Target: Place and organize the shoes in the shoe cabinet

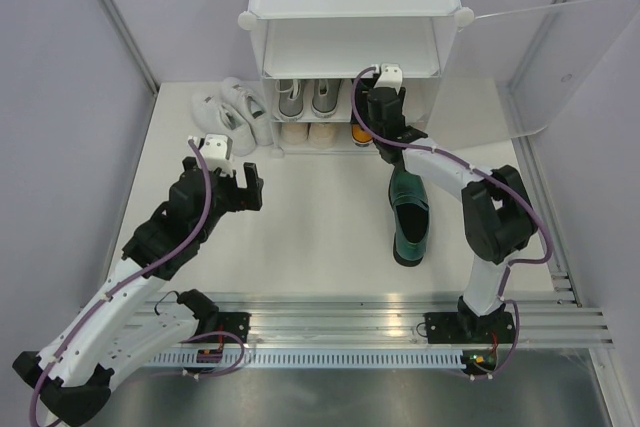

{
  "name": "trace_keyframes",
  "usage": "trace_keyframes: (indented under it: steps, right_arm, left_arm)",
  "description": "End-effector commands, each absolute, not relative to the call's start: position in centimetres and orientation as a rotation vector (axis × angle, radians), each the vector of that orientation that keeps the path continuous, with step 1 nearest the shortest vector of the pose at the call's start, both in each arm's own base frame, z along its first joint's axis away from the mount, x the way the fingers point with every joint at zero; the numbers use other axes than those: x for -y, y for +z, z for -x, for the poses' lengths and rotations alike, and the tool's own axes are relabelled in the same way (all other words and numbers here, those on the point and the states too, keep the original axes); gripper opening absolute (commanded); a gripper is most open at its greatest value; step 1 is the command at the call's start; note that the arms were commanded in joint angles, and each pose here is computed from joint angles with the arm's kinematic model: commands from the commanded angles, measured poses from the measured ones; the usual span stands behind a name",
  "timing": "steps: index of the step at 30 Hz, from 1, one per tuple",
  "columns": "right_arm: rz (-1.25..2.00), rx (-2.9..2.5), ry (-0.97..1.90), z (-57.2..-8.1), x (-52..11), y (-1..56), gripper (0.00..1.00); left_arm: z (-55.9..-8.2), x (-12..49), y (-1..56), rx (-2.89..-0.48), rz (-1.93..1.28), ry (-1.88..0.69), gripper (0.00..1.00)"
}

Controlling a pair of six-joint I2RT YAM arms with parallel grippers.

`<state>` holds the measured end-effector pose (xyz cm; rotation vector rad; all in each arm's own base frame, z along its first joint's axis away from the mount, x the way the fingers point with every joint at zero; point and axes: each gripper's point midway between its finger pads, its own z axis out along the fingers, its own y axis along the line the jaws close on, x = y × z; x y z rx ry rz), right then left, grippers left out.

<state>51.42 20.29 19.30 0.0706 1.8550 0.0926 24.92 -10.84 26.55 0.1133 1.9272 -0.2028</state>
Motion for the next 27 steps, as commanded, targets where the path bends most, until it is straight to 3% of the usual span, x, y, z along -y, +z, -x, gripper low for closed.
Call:
trace_keyframes:
  steps: [1, 27]
  right_arm:
    - [-0.109, -1.717, 0.134, -53.6, -20.4, 23.6, 0.01]
    - [0.012, -1.716, 0.279, -53.9, -24.6, 22.9, 0.01]
  left_arm:
    - [-24.9, 11.1, 27.2, -1.899, -0.156, -0.214, 1.00]
    - [-24.6, 11.5, 27.6, -1.889, -0.170, -0.251, 1.00]
